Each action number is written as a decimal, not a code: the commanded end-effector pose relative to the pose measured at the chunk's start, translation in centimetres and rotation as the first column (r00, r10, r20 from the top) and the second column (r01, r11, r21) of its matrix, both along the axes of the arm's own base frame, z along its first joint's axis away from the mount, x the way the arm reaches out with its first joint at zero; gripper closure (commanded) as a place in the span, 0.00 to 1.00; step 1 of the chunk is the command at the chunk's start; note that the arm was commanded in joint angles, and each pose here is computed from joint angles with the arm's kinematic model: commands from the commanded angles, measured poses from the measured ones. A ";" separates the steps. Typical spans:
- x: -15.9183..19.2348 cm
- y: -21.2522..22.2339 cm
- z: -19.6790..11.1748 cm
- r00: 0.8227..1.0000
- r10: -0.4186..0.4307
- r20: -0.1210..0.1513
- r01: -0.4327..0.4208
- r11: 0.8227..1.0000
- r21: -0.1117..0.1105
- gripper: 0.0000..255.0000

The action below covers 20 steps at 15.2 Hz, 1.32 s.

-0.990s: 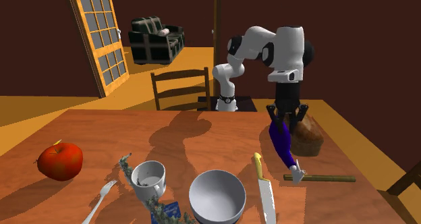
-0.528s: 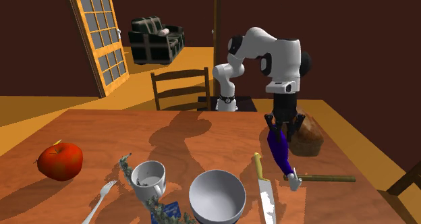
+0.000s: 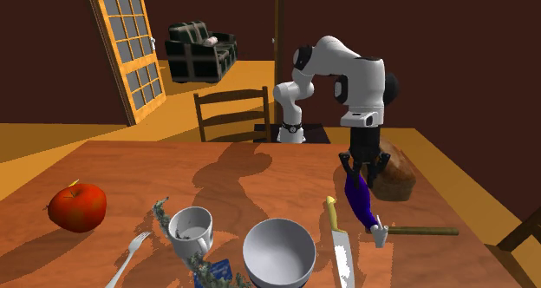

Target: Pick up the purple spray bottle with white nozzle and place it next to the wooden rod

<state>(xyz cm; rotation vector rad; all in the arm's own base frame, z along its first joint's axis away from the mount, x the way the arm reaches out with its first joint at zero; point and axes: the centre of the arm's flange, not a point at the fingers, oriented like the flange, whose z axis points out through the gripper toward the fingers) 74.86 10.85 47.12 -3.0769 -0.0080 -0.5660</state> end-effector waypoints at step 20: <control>-1.8 -0.1 4.7 1.000 0.000 0.000 0.000 1.000 0.000 0.00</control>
